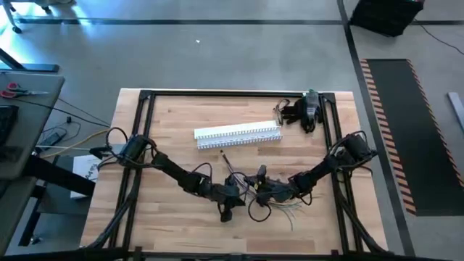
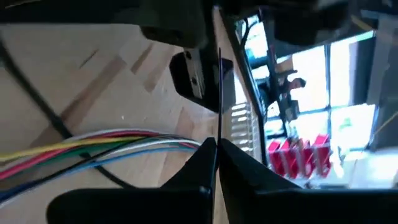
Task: Ziptie cables
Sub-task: Wrap the cable wires with black ziptie
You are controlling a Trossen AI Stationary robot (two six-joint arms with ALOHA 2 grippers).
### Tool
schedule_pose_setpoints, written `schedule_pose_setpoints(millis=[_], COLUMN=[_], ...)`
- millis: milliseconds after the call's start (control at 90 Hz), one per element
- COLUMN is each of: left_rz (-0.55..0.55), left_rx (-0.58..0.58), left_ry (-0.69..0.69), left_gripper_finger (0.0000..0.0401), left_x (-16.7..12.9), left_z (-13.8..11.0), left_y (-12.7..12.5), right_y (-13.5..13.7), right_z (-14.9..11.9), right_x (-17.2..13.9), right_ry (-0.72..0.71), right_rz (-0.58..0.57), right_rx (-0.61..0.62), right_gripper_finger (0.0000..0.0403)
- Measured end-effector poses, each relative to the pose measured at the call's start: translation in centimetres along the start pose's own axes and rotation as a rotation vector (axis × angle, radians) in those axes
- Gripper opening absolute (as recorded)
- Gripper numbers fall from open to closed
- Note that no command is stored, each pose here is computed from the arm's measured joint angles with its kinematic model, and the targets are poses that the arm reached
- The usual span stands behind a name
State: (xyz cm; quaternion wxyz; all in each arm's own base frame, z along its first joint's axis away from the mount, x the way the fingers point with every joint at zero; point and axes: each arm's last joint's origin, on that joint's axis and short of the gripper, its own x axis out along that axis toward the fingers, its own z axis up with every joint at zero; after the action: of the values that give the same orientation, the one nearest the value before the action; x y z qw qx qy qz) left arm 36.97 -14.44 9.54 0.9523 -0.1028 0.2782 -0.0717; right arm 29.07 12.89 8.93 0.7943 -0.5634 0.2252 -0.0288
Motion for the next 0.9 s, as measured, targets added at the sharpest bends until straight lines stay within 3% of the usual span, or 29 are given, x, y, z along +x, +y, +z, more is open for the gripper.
schedule_pose_setpoints(millis=[144,900], left_rz=[-0.001,-0.002], left_rx=[-0.001,0.026], left_ry=[-0.003,0.002], left_gripper_finger=[0.0,0.0], left_x=[0.0,-0.7], left_z=[0.1,0.7], left_y=[0.0,-0.4], right_y=[0.0,0.2], right_z=[-0.1,1.0], right_x=[0.0,-0.7], right_ry=[0.015,-0.096], right_rz=[-0.008,-0.001], right_rx=[-0.038,0.051], right_gripper_finger=[0.0,0.0])
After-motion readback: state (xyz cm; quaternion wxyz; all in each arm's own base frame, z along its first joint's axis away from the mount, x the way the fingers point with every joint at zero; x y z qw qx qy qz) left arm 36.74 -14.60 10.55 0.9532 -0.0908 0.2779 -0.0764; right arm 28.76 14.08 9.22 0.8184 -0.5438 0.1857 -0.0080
